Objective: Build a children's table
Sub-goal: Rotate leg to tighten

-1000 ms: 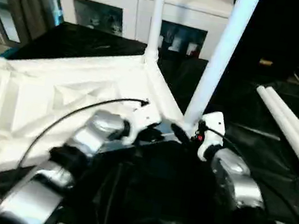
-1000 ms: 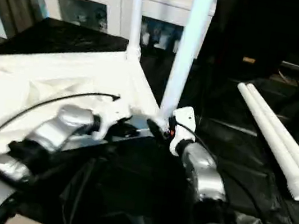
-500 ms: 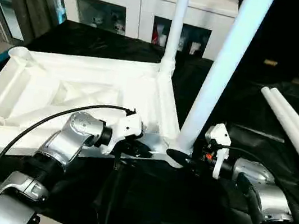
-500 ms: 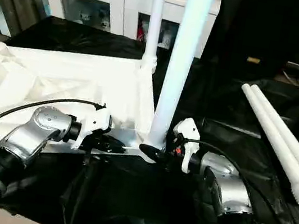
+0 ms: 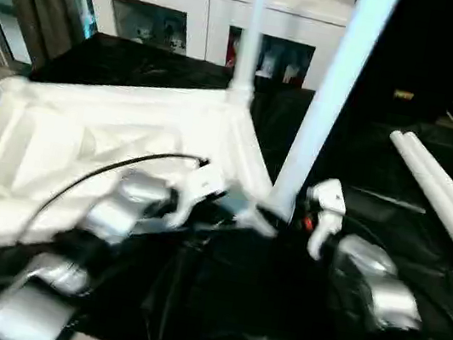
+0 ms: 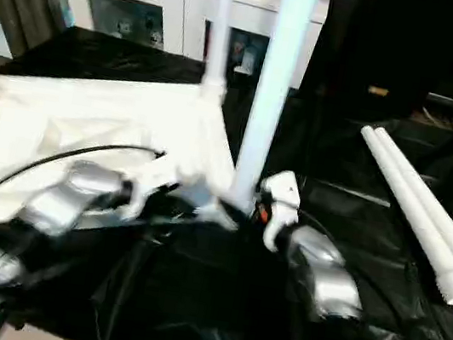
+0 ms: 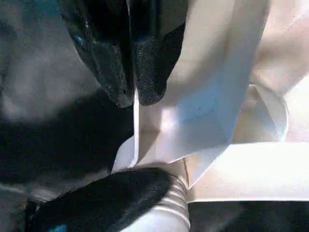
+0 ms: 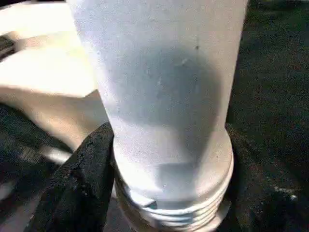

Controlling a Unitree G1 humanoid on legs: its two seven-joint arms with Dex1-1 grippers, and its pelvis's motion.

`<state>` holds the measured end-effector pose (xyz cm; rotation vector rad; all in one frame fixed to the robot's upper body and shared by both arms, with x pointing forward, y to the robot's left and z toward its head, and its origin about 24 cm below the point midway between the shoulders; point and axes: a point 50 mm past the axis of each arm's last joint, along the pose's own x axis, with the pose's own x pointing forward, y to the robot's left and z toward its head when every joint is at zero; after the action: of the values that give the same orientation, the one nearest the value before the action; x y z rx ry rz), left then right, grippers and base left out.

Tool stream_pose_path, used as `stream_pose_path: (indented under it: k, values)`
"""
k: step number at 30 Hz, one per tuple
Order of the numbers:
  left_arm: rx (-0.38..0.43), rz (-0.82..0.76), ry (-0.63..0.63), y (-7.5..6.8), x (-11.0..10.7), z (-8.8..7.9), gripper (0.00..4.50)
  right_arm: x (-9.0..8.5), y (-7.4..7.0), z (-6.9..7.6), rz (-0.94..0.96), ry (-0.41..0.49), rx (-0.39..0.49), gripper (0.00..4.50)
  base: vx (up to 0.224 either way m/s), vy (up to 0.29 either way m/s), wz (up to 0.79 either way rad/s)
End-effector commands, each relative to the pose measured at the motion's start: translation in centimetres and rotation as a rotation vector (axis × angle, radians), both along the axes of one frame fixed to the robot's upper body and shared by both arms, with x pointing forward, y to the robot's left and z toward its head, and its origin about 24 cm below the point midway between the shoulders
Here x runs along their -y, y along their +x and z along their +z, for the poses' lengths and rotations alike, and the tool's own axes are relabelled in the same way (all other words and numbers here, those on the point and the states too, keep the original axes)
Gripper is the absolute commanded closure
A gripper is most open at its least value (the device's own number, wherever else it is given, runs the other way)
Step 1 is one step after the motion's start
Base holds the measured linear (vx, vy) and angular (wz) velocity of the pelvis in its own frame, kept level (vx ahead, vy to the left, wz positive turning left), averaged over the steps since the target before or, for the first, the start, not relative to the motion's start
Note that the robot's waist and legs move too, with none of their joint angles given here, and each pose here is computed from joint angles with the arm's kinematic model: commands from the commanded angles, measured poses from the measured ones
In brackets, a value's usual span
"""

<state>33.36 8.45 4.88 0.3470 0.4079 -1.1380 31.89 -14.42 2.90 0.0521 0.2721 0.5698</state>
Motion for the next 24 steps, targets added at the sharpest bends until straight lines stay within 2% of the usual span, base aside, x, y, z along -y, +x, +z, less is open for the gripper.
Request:
stream_pose_path:
  k: [1, 3, 7, 8, 10, 12, 14, 18, 19, 24]
  values:
    - [0.026, 0.144, -0.031, 1.1, 0.4, 0.2, 4.5, 0.1, -0.5, -2.8, -0.132, -0.05, -0.137, 1.69, 0.0, 0.0, 0.0]
    - [0.034, 0.151, -0.037, 1.2, 1.4, 0.3, 4.5, -0.8, -0.2, -2.9, -0.167, -0.044, -0.151, 1.69, 0.0, 0.0, 0.0]
    - [0.043, 0.112, -0.049, 1.1, 2.8, 0.4, 4.5, -2.0, 0.3, -2.6, -0.153, -0.064, -0.117, 1.69, 0.0, 0.0, 0.0]
    - [0.046, 0.101, -0.049, 1.1, 3.0, 0.5, 4.5, -2.2, 0.4, -2.4, -0.139, -0.058, -0.102, 1.14, 0.0, 0.0, 0.0]
    - [0.051, 0.079, -0.049, 1.0, 3.0, 0.5, 4.5, -2.3, 0.4, -2.1, -0.112, -0.048, -0.079, 1.0, 0.0, 0.0, 0.0]
    - [0.052, 0.062, -0.052, 0.9, 2.9, 0.5, 4.5, -2.3, 0.4, -1.9, -0.093, -0.039, -0.07, 0.98, 0.0, 0.0, 0.0]
    - [0.056, 0.027, -0.053, 0.7, 2.5, 0.4, 4.5, -2.0, 0.3, -1.5, -0.054, -0.028, -0.048, 0.61, 0.0, 0.0, 0.0]
    - [0.058, -0.069, -0.067, 0.0, 1.7, 0.4, 4.5, -1.3, 0.0, -0.9, 0.057, -0.045, 0.003, 0.61, 0.0, 0.0, 0.0]
    - [0.049, -0.129, -0.078, -0.6, 1.1, 0.4, 4.5, -0.8, -0.2, -0.4, 0.125, -0.051, 0.022, 0.61, 0.0, 0.0, 0.0]
    - [0.028, -0.231, -0.073, -1.6, -0.1, 0.2, 4.5, 0.4, -0.9, 0.3, 0.262, -0.06, 0.021, 0.61, 0.0, 0.0, 0.0]
